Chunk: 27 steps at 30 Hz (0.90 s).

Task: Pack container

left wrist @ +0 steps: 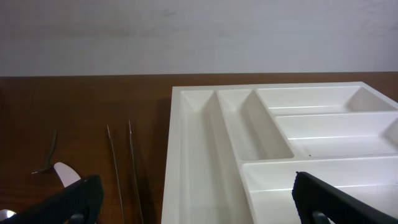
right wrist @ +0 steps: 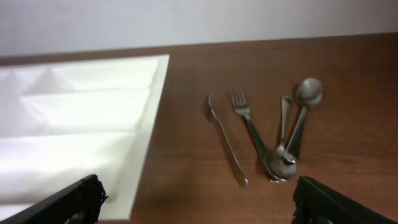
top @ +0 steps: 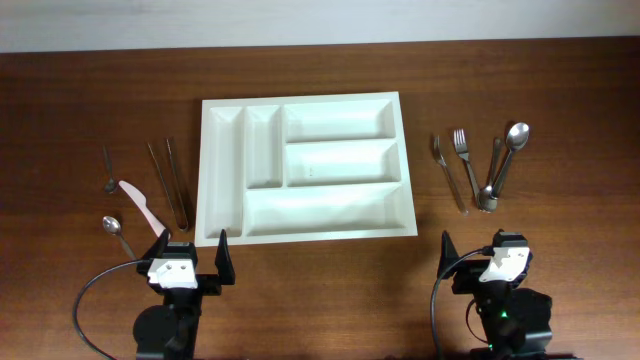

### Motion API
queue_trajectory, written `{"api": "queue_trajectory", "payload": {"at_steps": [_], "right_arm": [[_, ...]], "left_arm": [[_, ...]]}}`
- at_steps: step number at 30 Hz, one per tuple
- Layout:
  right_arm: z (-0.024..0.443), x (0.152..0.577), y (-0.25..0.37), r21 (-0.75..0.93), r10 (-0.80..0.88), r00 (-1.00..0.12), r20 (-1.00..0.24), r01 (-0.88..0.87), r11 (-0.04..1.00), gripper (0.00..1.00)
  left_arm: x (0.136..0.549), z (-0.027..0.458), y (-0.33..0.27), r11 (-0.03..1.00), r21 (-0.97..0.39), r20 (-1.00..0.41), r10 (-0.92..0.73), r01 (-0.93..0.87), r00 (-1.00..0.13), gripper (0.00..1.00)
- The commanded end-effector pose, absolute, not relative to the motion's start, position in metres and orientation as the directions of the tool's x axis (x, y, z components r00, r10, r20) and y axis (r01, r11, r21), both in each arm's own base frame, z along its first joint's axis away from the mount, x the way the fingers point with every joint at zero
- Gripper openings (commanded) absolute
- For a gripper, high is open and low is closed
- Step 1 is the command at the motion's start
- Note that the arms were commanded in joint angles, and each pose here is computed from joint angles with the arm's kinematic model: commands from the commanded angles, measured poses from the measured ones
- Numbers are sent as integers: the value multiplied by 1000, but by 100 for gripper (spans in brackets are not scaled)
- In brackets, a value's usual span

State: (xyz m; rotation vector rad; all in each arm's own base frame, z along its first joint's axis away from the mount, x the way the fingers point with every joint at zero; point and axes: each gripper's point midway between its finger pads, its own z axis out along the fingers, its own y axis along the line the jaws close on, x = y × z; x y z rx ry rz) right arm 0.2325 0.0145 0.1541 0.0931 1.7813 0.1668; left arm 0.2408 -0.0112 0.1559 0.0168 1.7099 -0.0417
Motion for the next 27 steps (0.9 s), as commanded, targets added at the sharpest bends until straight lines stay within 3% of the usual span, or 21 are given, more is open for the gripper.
{"api": "queue_trajectory", "payload": {"at_steps": [1,6,9,21,27], "right_arm": [[176,230,16,249,241,-166,-956,-32,968,99],[230,221,15,278,274,-85,-958,-50,959,99],[252,217,13,277,272,-122,-955,-27,960,99],[339,237,-3,172,230,-502,-834,159,972,99],[338,272,-3,81,181,-713,-677,172,982,99]], "left_arm": [[241,154,-13,999,-4,-991,3,47,-137,99],[241,154,-13,999,-4,-991,3,47,-137,99],[241,154,-13,999,-4,-991,3,47,-137,99],[241,154,-13,999,-4,-991,3,47,-137,99],[241,154,-13,999,-4,-991,3,47,-137,99]]}}
